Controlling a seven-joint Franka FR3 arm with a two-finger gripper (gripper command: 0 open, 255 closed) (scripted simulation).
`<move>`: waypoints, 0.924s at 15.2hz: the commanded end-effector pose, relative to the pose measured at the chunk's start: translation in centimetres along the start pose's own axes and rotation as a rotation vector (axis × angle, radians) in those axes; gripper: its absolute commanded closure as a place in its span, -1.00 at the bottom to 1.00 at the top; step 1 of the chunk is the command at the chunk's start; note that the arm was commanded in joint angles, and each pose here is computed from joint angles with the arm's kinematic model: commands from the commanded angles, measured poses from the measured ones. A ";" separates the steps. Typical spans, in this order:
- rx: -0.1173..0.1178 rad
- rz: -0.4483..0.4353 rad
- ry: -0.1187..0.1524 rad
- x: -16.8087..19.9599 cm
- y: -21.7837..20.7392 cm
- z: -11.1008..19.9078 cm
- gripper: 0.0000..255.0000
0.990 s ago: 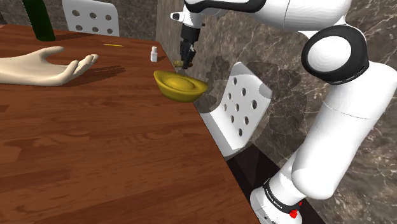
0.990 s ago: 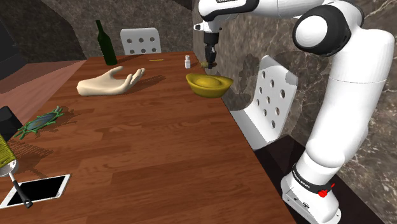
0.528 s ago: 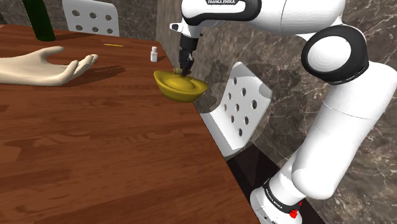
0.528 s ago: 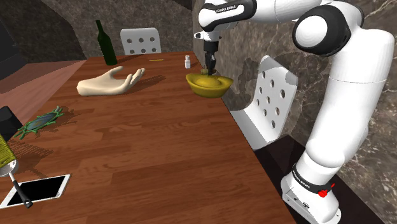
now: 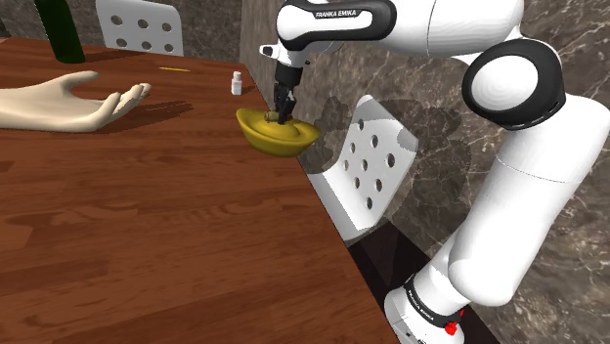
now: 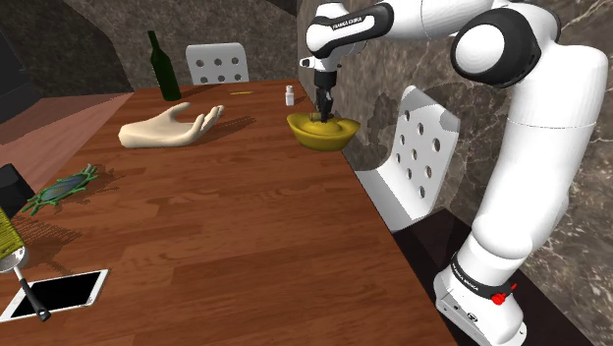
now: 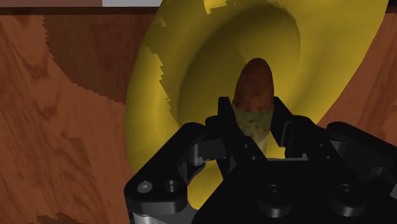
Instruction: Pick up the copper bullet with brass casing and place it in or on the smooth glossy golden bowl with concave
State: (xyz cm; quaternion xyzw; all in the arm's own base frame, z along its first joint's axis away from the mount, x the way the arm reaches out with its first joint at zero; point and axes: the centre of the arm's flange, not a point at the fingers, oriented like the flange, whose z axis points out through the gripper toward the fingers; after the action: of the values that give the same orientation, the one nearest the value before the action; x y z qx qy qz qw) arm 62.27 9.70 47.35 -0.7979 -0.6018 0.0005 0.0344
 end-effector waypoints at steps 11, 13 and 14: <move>0.000 0.000 0.000 0.0 0.0 -1.3 -1.00; 0.000 0.000 0.000 0.0 0.0 -3.9 -1.00; 0.000 0.000 0.000 0.0 0.0 -5.0 -1.00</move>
State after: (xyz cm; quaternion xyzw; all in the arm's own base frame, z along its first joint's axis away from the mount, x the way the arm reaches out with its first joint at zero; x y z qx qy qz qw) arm 62.58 9.32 51.11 -0.7979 -0.6018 0.0002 0.0343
